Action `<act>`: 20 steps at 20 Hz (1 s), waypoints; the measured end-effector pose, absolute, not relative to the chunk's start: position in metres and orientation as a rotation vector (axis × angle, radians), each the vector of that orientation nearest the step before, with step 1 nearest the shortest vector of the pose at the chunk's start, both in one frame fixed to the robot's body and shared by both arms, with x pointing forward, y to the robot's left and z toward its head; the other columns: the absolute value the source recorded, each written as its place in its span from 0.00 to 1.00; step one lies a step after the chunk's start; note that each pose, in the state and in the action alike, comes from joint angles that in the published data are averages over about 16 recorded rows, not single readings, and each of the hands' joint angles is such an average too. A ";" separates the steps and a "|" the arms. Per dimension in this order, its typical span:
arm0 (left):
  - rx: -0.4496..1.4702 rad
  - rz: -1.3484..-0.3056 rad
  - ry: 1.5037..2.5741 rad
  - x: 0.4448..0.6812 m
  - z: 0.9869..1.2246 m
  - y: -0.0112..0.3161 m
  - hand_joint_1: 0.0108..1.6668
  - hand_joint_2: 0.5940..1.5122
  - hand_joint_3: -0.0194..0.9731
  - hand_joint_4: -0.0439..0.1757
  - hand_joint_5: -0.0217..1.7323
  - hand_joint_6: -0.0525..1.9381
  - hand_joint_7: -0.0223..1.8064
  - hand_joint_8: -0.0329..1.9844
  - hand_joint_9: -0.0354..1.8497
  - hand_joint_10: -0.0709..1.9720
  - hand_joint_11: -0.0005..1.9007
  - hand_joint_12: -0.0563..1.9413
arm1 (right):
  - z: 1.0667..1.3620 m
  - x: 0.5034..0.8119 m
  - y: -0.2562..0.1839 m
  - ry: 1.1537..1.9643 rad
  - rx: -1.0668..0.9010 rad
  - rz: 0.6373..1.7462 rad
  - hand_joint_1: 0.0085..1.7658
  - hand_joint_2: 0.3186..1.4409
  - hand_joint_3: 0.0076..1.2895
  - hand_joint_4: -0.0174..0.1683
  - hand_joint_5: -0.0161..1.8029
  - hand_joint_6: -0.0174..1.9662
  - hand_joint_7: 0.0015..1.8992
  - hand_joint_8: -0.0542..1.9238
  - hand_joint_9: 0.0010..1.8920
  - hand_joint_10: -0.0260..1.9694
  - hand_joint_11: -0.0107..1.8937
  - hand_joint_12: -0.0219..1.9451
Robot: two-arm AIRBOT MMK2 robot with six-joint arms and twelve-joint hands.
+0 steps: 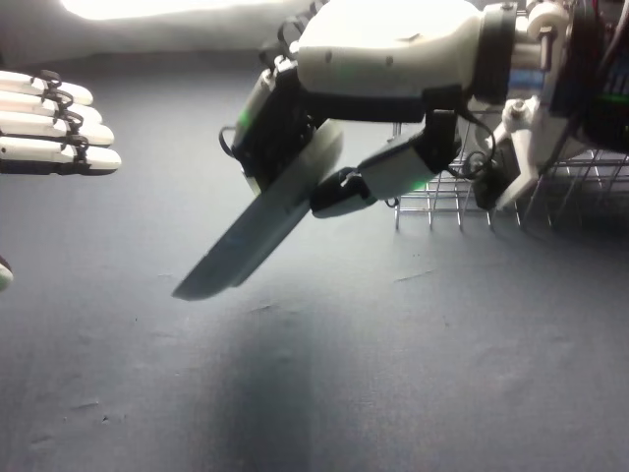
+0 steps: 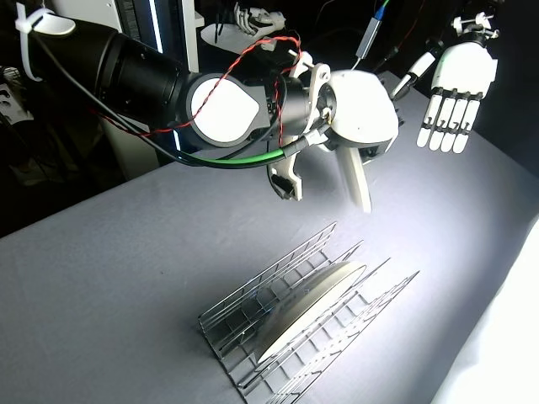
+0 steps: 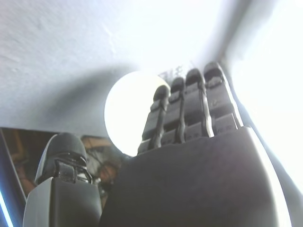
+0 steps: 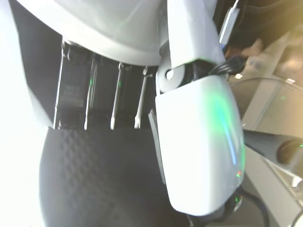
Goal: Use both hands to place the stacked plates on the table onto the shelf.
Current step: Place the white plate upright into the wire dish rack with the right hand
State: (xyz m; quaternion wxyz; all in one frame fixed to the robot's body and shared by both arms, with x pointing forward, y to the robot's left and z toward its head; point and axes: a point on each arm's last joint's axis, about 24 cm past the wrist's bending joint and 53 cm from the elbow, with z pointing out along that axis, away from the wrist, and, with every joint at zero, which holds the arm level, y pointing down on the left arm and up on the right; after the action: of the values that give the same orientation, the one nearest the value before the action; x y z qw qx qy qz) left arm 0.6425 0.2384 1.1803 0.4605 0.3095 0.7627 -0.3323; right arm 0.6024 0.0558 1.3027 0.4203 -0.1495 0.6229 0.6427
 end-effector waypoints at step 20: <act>0.716 -0.803 1.904 0.653 1.180 0.253 0.00 0.59 0.04 0.21 0.02 0.03 0.02 0.01 0.03 0.04 0.01 0.03 | 1.344 0.673 -0.001 1.610 0.458 1.825 0.81 0.58 0.00 0.05 0.53 0.46 0.60 0.31 0.57 0.49 0.51 0.68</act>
State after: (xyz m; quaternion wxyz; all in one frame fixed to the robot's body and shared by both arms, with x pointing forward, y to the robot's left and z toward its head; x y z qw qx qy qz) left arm 0.6533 0.2529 1.1797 0.4594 0.2908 0.7734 -0.3260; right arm 0.6731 -0.0012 1.3437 0.3264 0.1749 0.6146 0.6965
